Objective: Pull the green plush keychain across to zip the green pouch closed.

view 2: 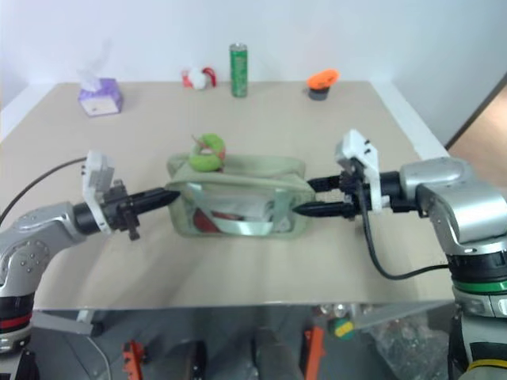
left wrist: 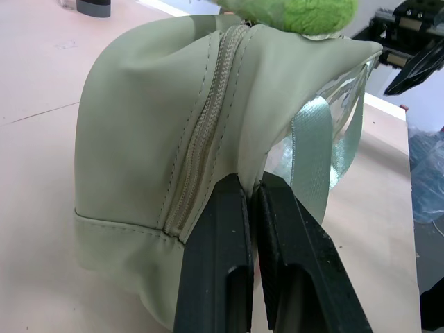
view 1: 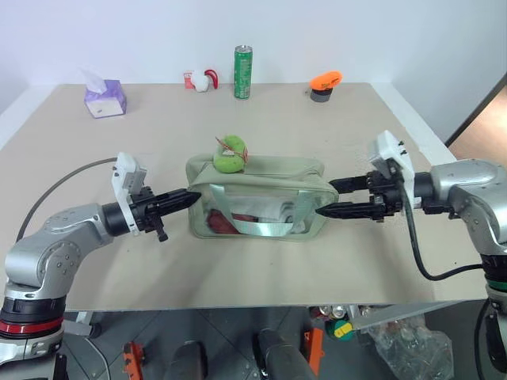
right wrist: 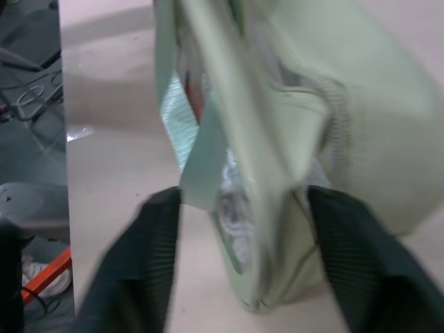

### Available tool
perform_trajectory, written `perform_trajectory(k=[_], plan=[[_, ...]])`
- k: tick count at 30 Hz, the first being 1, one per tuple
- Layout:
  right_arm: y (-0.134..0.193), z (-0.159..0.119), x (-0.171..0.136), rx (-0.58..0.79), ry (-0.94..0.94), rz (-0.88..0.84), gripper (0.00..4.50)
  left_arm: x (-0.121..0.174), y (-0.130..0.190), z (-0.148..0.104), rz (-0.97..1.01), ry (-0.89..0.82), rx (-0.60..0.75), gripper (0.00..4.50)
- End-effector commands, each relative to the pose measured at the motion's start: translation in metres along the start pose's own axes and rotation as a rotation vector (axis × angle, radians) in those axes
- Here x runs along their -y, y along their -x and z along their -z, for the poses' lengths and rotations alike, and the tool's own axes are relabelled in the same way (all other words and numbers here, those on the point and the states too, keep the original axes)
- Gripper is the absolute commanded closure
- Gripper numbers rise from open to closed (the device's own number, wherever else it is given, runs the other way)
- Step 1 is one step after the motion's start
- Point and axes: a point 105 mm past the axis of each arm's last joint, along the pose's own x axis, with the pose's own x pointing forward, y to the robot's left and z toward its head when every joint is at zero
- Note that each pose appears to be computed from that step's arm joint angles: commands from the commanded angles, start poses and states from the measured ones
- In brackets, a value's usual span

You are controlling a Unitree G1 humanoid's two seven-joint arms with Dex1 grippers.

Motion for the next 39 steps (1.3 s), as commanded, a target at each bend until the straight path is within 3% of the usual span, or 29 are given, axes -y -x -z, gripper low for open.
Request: perform_trajectory(k=[1, 7, 11, 14, 17, 22, 26, 39], plan=[[0.033, -0.021, 0.011, 0.063, 0.035, 0.105, 0.05, 0.007, -0.002, -0.004, 0.027, -0.038, 0.003, 4.50], [0.066, -0.059, 0.020, 0.244, 0.067, 0.167, 0.05, 0.007, -0.002, -0.003, 0.031, -0.043, -0.005, 4.50], [0.048, -0.094, 0.027, 0.387, 0.101, 0.177, 0.05, 0.010, 0.000, 0.000, 0.037, -0.045, -0.023, 4.50], [0.012, -0.100, 0.021, 0.366, 0.169, 0.143, 0.05, 0.010, 0.000, 0.003, 0.036, -0.043, -0.032, 4.50], [-0.027, -0.093, 0.010, 0.260, 0.312, 0.116, 0.05, 0.014, 0.000, 0.003, 0.049, -0.035, -0.025, 4.50], [-0.055, -0.096, 0.009, 0.170, 0.556, 0.147, 0.05, 0.017, 0.001, 0.004, 0.053, -0.026, -0.021, 4.50], [-0.063, -0.097, 0.011, 0.108, 0.722, 0.165, 0.05, 0.019, 0.002, 0.004, 0.054, -0.028, -0.017, 4.50], [-0.077, -0.111, -0.015, 0.161, 0.819, 0.038, 0.05, 0.019, 0.003, 0.005, 0.043, -0.020, -0.010, 4.50]])
